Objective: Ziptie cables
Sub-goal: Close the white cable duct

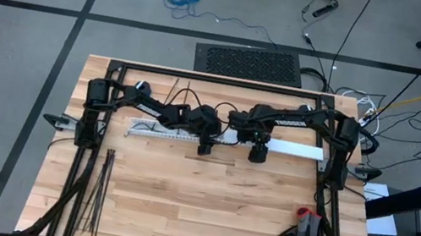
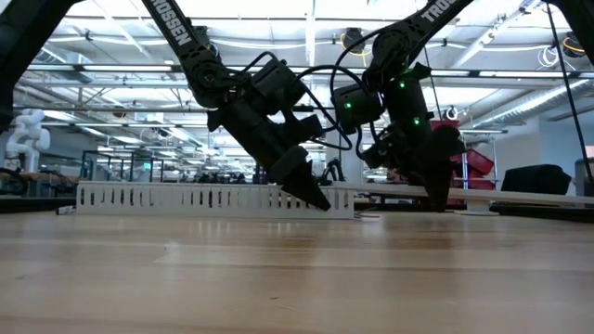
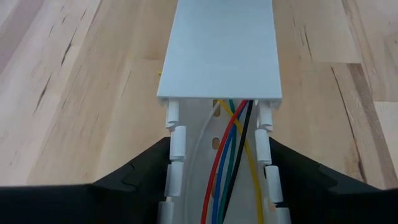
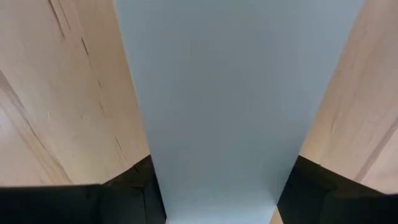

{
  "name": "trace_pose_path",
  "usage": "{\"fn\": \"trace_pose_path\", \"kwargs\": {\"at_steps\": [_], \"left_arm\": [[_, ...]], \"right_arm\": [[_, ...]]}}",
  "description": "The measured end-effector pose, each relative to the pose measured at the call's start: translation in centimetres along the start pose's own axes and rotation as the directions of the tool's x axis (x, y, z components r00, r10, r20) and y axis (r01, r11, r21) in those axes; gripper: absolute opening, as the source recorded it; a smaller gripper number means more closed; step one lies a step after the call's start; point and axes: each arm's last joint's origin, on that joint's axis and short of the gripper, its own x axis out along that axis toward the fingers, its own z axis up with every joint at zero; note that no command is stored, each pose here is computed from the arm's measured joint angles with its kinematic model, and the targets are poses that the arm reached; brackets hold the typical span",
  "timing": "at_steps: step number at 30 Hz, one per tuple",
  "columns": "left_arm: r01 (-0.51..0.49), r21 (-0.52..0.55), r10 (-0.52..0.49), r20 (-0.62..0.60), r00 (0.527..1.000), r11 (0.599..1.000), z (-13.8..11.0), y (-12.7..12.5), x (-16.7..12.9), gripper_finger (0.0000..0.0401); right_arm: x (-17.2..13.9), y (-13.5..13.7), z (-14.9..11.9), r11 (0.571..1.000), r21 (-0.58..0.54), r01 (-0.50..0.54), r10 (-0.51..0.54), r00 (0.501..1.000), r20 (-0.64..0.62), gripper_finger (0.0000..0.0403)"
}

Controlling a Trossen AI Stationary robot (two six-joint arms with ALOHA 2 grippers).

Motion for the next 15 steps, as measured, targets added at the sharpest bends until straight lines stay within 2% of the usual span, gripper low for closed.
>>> {"fn": "trace_pose_path", "kwargs": {"at_steps": [15], "left_arm": [[-0.001, 0.002, 0.001, 0.011, 1.0, 1.0, 0.1, -0.01, 0.01, 0.0228]], "right_arm": [[0.0, -0.02, 0.09, 1.0, 0.004, 0.0, -0.001, 1.0, 0.009, 0.0212]]}}
